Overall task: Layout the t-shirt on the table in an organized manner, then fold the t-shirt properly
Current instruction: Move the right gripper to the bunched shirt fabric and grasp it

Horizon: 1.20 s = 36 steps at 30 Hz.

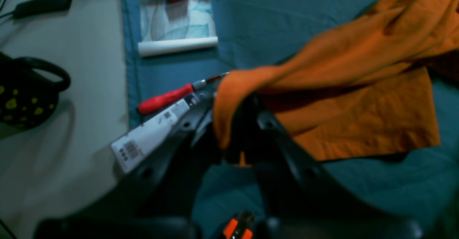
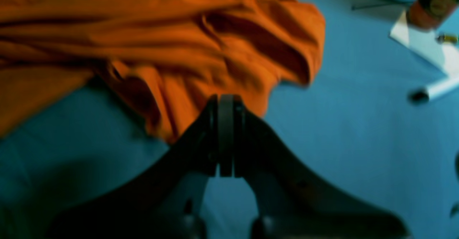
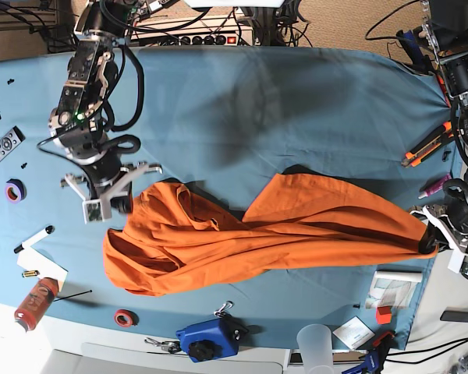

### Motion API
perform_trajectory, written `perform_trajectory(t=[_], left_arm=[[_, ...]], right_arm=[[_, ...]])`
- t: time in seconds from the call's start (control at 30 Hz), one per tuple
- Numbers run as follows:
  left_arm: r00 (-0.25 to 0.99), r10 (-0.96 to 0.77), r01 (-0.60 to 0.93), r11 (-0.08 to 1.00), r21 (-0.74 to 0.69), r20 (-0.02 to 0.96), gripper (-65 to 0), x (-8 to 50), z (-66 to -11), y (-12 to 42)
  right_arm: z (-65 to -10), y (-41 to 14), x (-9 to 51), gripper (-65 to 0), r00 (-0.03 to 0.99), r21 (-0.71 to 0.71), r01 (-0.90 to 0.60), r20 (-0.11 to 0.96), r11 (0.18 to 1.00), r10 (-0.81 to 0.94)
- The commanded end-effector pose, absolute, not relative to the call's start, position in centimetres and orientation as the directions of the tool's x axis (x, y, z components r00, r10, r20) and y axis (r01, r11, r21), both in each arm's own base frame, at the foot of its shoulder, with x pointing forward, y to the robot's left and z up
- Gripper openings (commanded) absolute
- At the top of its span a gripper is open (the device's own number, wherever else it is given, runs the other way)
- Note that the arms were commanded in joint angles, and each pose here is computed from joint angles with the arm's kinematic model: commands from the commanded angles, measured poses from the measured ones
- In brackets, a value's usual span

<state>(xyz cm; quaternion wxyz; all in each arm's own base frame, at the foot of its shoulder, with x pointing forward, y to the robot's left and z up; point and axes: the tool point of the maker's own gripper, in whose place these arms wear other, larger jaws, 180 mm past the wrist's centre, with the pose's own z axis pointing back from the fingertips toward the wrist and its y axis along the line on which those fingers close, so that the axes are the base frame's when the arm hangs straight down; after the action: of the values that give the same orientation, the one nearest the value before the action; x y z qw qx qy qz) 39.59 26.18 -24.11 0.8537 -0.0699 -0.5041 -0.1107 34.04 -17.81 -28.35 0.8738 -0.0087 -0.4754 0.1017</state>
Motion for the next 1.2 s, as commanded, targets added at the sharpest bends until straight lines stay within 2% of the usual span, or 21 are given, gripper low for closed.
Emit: perform_trajectory(t=[0.0,0.07,0.13,0.17,0.2,0.23,0.43,0.57,0.77,1.0,1.07,1.17], left_arm=[[0.406,-0.124,0.258,0.966,0.017,0.906,-65.0,40.2,-21.8,26.7],[0.406,-0.124,0.258,0.966,0.016,0.906,-65.0,40.2,-21.8,26.7],[0.406,-0.124,0.257,0.966,0.017,0.906,-65.0,40.2,-21.8,26.7],[0.406,-0.124,0.257,0.966,0.017,0.905,-65.0,40.2,-21.8,26.7],[0.406,-0.123,0.258,0.966,0.016,0.906,-65.0,40.2,-21.8,26.7],[0.406,-0.124,0.258,0.966,0.017,0.906,-65.0,40.2,-21.8,26.7],[0.405,-0.123,0.258,0.966,0.016,0.906,-65.0,40.2,-21.8,26.7],[0.405,-0.123,0.258,0.966,0.016,0.906,-65.0,40.2,-21.8,26.7],[0.405,-0.124,0.258,0.966,0.016,0.906,-65.0,40.2,-21.8,26.7],[0.405,-0.123,0.258,0.966,0.016,0.906,-65.0,40.2,-21.8,26.7],[0.405,-0.123,0.258,0.966,0.016,0.906,-65.0,40.2,-21.8,26.7],[0.405,-0.123,0.258,0.966,0.016,0.906,-65.0,40.2,-21.8,26.7]], right_arm=[[-26.9,-17.8,34.7,-65.0,0.485,-0.134,-0.183,0.850,0.974,0.208],[-28.1,-17.3,33.8,-62.5,0.537,-0.138,-0.237,0.806,0.962,0.248],[-28.6,-16.8,33.3,-47.0,0.557,-0.108,-0.259,0.795,0.960,0.240],[-28.6,-16.5,33.2,-41.3,0.548,-0.094,-0.265,0.805,0.960,0.230],[-28.5,-16.2,33.2,-38.4,0.532,-0.078,-0.268,0.819,0.960,0.215],[-28.4,-15.9,33.2,-38.2,0.517,-0.062,-0.269,0.833,0.961,0.198],[-29.9,-15.5,34.4,-38.3,0.498,-0.109,-0.245,0.839,0.963,0.221],[-32.7,-13.7,35.8,-38.3,0.542,-0.129,-0.298,0.793,0.946,0.279],[-36.2,-14.3,38.3,-38.3,0.626,-0.220,-0.237,0.710,0.946,0.322],[-39.0,-13.9,37.5,-38.9,0.687,-0.210,-0.272,0.640,0.939,0.343],[-39.5,-14.2,36.9,-45.8,0.719,-0.211,-0.271,0.604,0.939,0.343],[-39.8,-14.6,36.1,-62.0,0.756,-0.214,-0.270,0.557,0.939,0.345]])
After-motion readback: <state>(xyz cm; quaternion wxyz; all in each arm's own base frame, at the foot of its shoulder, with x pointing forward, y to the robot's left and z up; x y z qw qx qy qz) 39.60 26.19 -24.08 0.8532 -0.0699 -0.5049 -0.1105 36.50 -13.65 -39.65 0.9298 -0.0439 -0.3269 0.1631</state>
